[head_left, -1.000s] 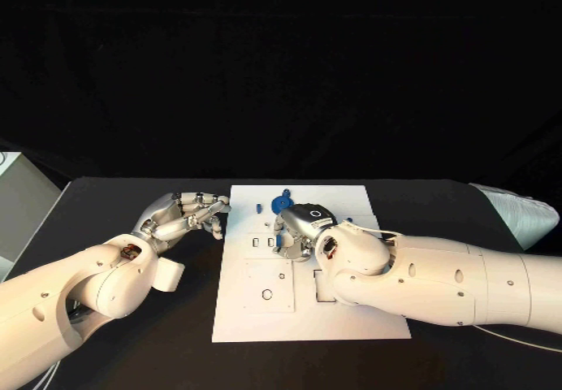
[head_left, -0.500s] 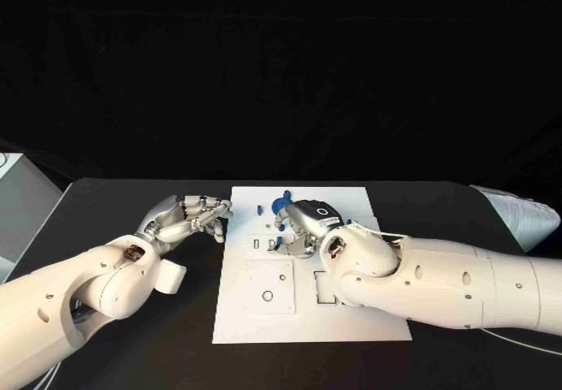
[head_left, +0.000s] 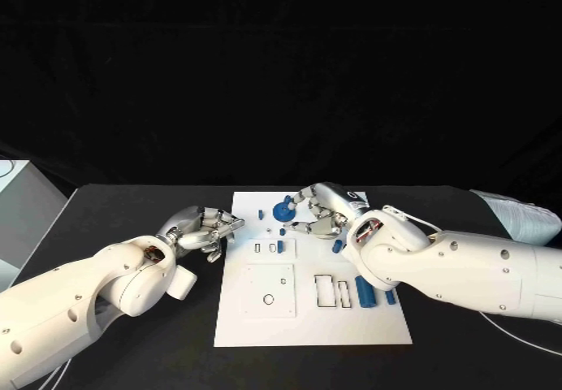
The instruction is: Assemble the parts on the task board
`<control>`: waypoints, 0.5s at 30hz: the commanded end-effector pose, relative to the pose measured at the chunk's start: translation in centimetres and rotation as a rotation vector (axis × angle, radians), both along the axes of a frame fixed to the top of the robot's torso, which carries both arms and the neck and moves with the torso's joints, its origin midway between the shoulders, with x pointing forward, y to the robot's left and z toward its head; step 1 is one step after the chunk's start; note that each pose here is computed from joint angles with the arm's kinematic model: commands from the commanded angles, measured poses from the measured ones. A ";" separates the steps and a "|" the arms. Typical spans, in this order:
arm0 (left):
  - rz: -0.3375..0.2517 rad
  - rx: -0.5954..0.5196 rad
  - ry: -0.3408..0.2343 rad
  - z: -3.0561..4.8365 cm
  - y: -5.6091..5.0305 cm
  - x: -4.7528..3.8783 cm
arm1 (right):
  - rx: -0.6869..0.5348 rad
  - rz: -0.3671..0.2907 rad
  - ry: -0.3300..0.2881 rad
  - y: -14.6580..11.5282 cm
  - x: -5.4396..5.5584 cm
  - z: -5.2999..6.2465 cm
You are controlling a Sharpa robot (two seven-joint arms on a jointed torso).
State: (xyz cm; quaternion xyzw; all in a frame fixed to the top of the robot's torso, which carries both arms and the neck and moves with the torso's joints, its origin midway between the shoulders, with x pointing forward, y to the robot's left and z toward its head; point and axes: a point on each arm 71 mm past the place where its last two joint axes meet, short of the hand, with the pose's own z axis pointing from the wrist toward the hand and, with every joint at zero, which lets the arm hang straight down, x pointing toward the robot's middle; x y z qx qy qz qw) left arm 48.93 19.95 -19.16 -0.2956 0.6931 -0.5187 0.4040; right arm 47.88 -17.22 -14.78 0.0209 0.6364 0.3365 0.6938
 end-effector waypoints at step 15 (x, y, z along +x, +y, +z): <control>-0.148 0.506 0.141 -0.10 -4.9 2.72 | 0.327 -0.141 0.106 -6.8 4.1 2.6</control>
